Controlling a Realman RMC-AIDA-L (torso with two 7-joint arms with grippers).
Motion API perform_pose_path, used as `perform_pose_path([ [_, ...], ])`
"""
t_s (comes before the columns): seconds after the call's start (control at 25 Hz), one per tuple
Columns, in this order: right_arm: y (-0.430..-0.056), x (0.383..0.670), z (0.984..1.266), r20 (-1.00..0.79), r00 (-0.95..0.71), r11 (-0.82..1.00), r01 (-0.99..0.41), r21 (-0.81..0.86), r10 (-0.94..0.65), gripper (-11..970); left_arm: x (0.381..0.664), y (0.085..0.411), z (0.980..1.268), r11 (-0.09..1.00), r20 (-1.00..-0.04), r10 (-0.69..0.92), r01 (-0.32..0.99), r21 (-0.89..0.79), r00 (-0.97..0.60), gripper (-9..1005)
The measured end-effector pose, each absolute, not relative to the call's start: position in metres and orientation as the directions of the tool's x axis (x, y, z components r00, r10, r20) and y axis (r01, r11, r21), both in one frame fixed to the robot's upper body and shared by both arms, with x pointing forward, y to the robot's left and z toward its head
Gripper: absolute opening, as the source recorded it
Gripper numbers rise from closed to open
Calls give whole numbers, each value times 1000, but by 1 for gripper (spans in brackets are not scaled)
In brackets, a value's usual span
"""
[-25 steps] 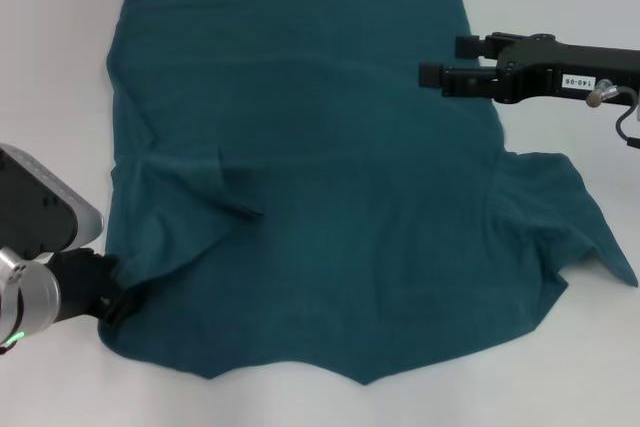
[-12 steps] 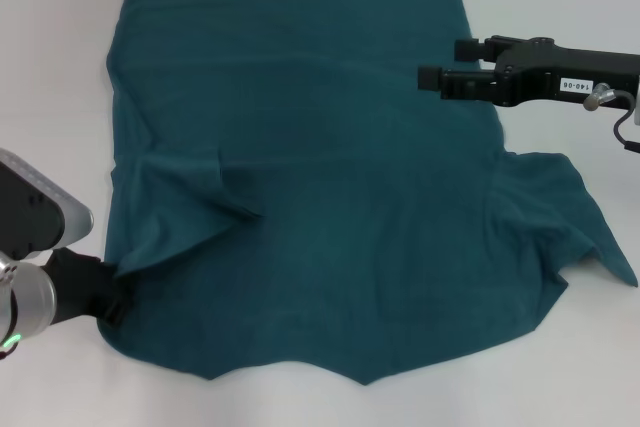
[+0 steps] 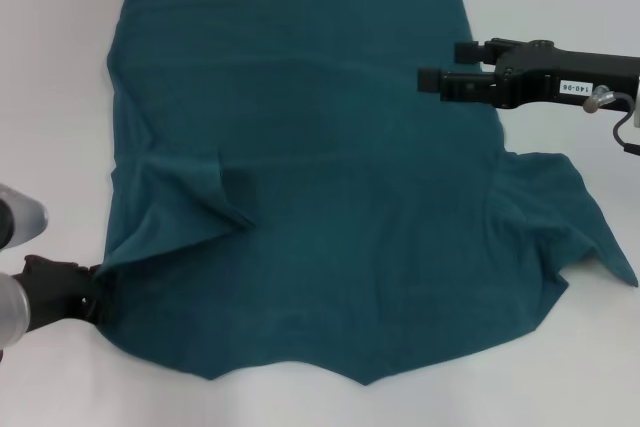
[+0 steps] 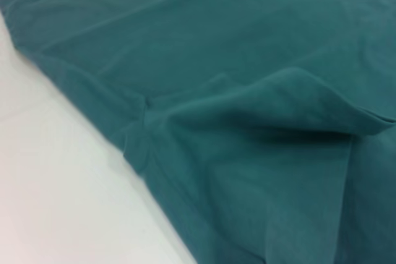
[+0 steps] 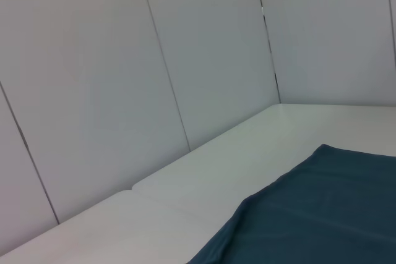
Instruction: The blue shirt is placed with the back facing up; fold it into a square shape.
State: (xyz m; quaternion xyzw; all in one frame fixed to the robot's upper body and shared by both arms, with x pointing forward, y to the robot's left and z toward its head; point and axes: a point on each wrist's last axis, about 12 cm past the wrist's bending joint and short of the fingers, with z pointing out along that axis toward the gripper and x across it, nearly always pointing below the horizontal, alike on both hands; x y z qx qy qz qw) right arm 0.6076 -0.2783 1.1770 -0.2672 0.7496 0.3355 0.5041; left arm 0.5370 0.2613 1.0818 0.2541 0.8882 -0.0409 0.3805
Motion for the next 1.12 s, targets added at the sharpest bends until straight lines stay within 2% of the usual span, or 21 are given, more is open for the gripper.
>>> perform_pose_path([
  [0.68, -274, 609, 1177, -935, -348, 623, -747, 232, -70, 912, 515, 277, 1076, 920, -732, 260, 391, -9, -630, 80],
  [1.12, -274, 608, 1177, -934, -349, 621, -749, 233, -70, 912, 515, 279, 1078, 928, -745, 207, 369, -57, -635, 77],
])
